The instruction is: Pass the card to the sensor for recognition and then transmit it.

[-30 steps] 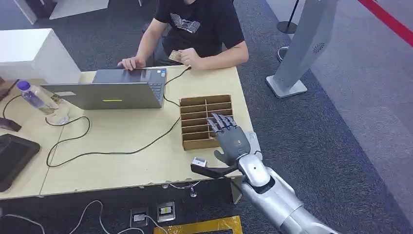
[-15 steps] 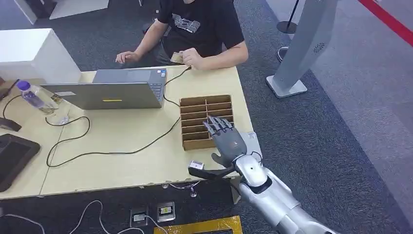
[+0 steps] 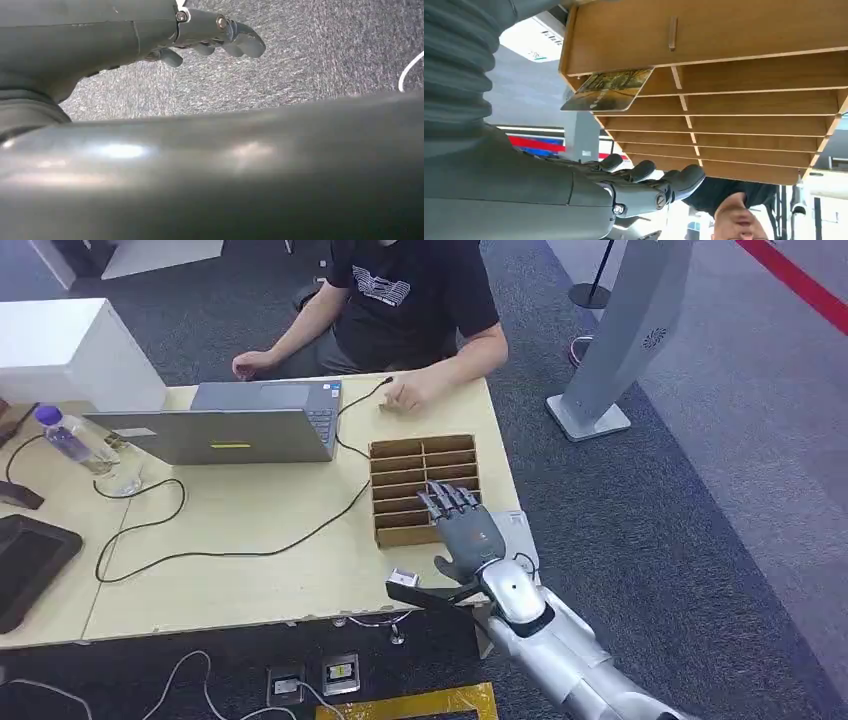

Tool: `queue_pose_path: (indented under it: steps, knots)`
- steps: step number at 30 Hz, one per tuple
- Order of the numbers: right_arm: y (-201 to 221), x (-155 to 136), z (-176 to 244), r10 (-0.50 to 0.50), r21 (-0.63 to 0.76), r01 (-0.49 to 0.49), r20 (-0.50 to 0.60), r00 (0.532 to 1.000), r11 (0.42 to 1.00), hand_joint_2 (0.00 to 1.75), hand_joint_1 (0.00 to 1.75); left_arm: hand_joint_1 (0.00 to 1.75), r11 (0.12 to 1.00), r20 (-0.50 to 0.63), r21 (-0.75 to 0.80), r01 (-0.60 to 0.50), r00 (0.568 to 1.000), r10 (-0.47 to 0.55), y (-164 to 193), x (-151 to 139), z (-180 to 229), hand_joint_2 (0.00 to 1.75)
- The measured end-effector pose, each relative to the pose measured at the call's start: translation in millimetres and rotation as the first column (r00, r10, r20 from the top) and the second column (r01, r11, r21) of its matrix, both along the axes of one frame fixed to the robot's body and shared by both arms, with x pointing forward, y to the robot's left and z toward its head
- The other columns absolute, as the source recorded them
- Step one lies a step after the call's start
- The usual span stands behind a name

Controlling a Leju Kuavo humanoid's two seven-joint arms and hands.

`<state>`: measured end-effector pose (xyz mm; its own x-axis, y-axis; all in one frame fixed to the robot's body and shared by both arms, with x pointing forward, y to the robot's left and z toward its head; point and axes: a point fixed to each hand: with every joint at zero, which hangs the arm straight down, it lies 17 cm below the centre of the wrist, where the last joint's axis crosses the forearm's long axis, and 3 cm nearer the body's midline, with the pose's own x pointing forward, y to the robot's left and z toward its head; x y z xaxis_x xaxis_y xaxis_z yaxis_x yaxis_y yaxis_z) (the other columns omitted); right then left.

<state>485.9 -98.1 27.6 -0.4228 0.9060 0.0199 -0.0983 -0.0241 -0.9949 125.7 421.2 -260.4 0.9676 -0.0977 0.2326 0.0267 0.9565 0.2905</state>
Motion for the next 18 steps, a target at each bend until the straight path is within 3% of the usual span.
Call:
queue_pose_path:
  steps: [18]
  knots:
    - [-18.5, 6.5, -3.3, -0.072, -0.018, 0.072, 0.018, 0.997, 0.997, 1.75, 0.0, 0.0, 1.0, 0.0, -0.001, -0.003, 1.0, 0.003, -0.1, -0.2, 0.0, 0.0]
